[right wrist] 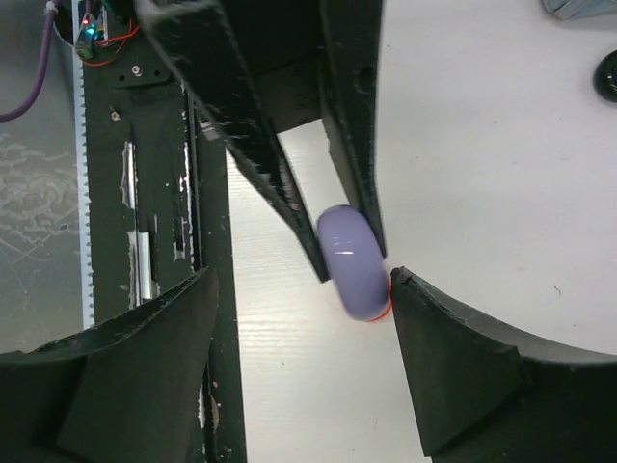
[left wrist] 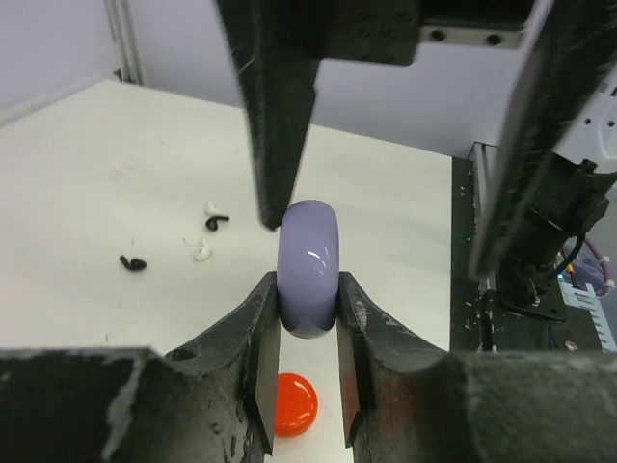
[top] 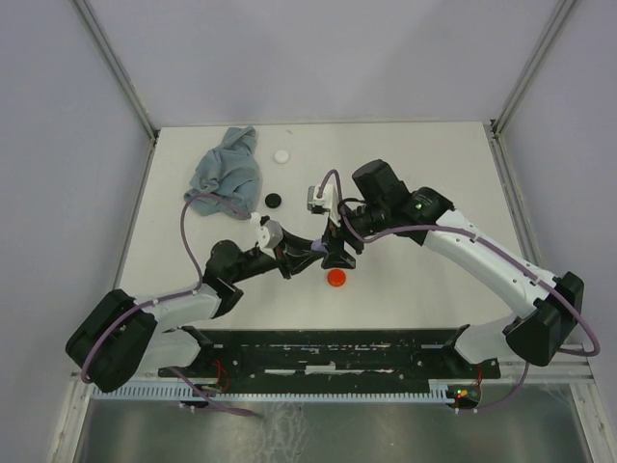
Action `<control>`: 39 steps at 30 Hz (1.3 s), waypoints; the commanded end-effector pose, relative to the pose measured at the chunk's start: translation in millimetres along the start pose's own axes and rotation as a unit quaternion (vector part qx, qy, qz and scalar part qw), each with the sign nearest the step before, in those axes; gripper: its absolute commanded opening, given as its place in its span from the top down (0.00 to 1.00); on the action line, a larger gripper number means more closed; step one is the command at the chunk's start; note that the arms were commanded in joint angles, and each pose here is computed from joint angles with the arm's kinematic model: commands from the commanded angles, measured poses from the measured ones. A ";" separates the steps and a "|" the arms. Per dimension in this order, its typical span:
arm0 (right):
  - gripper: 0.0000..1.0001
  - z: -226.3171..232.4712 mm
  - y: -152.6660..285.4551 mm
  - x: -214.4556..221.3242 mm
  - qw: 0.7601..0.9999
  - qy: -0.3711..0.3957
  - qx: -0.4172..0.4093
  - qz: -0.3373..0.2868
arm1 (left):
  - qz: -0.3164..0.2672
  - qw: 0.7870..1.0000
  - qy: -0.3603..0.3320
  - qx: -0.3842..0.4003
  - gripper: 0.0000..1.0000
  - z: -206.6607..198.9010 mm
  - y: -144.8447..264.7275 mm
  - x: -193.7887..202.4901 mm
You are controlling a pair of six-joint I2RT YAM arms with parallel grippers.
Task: Insert the wireless bluetooth earbuds into the charging case
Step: Close the charging case, then place the charging case at the center of the board.
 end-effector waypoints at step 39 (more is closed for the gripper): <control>0.17 -48.6 34.1 88.4 0.913 -0.144 0.362 -0.117 | 0.337 0.773 0.433 -0.319 0.53 22.4 22.2 161.8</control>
Point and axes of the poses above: each gripper's point midway between its finger pads, its own y axis back along the fingers, its own z axis along the line the jaws close on, x = y × z, the point moved 4 cm from there along y, back along the fingers, and after that the axes turned 7 degrees about -y, right-handed, at the moved point
